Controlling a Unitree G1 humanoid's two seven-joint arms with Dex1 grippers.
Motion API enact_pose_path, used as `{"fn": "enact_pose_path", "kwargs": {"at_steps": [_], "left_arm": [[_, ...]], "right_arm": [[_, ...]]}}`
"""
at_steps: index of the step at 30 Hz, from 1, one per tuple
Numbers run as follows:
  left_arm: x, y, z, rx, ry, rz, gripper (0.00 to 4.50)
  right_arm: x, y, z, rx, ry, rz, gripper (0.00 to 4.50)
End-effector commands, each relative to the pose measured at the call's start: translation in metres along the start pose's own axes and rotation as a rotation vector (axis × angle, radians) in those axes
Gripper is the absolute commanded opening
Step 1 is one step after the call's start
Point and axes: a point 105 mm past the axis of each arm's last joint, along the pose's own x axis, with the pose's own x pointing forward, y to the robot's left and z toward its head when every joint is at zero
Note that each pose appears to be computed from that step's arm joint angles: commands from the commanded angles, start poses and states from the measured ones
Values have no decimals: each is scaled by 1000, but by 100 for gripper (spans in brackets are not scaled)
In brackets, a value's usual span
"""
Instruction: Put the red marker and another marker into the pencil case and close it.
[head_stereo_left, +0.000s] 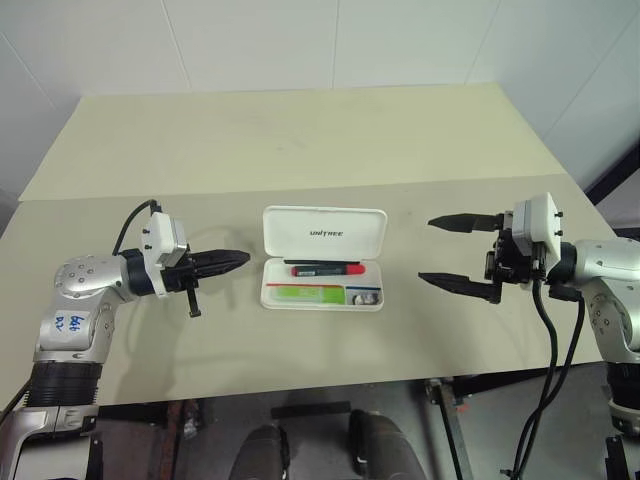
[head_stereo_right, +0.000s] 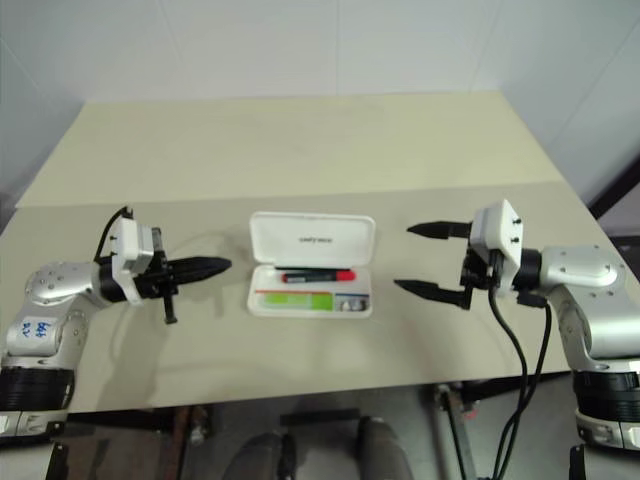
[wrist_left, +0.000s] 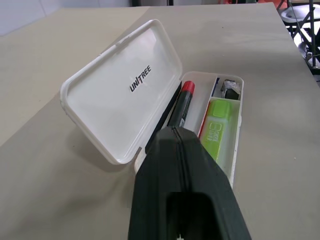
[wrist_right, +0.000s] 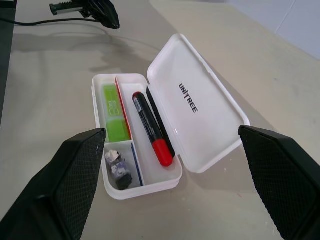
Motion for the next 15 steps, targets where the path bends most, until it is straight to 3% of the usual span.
{"fn": "enact_pose_path", "kwargs": {"at_steps": [1, 8, 15], "left_arm": [[-1, 12, 12, 44, -56, 65, 2], [2, 45, 22, 0, -177, 259, 2], [13, 71, 8, -5, -103, 400, 2]], "right_arm": [[1, -1, 19, -57, -48, 0, 450], [5, 2, 20, -40, -73, 10, 450], [12, 5, 17, -42, -72, 16, 450]]}}
